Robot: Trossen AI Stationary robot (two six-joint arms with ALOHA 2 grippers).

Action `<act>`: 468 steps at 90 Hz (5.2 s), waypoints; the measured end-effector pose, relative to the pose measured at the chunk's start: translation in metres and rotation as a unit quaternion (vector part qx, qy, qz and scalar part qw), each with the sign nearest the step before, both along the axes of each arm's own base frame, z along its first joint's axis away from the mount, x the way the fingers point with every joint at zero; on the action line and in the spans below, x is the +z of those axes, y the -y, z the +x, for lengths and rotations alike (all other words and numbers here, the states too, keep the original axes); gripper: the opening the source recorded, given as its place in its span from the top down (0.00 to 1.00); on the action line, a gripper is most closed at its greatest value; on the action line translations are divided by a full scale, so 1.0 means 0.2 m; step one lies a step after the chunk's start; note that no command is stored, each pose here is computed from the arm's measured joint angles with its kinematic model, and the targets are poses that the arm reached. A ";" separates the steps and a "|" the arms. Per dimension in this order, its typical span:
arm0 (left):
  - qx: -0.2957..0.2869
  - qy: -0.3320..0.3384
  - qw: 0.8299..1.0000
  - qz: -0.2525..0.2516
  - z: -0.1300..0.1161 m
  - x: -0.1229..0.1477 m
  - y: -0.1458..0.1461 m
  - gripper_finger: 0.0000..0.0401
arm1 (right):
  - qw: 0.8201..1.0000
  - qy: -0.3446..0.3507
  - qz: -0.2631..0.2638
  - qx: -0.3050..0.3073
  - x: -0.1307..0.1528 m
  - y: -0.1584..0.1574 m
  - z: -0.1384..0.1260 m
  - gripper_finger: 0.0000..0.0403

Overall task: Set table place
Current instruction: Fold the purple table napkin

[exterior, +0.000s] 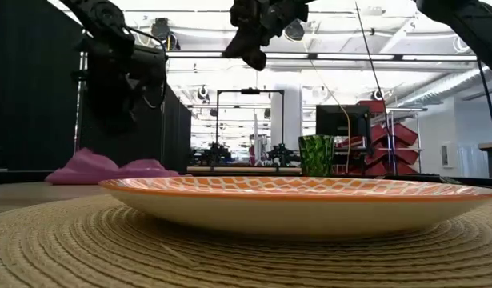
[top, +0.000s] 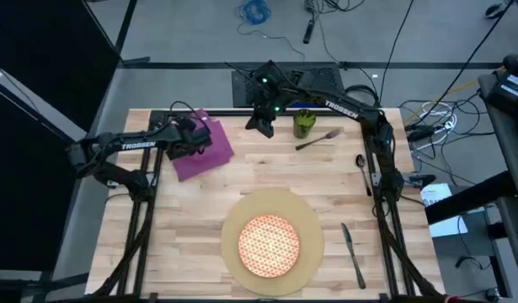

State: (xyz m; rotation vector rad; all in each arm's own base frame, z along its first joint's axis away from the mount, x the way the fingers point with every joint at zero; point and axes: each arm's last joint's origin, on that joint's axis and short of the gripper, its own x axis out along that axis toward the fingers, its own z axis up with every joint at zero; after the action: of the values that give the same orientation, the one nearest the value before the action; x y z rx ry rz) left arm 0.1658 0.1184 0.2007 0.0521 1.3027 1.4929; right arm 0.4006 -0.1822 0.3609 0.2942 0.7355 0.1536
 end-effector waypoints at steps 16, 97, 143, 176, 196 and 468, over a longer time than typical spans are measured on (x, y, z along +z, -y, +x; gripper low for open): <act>-0.010 0.028 1.000 0.009 0.04 0.09 0.00 0.67 | 1.000 -0.015 -0.005 0.006 -0.01 0.03 -0.03 1.00; -0.231 0.371 0.892 0.114 -0.07 0.48 0.55 0.66 | 0.944 0.264 0.148 -0.128 -0.76 -0.01 0.13 0.99; -0.203 0.382 0.900 0.053 -0.06 0.39 0.52 0.66 | 0.974 0.102 0.130 -0.154 -0.70 0.07 0.33 0.68; -0.146 0.284 0.948 0.013 0.12 0.00 0.33 0.75 | 0.977 0.162 0.008 -0.141 -0.05 0.20 0.05 0.98; -0.121 0.216 0.969 0.010 0.16 -0.10 0.20 0.99 | 0.970 0.149 -0.064 -0.182 0.22 0.13 -0.21 1.00; -0.292 0.411 0.852 0.139 -0.22 0.57 0.54 1.00 | 0.958 -0.083 0.090 -0.259 -0.97 -0.08 0.16 0.59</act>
State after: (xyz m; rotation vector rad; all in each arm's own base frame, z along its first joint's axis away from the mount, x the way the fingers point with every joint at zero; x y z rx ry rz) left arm 0.1219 0.0100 0.3145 -0.0079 0.3122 0.9659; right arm 0.4324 -0.1662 0.1667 0.6705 0.7879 -0.3069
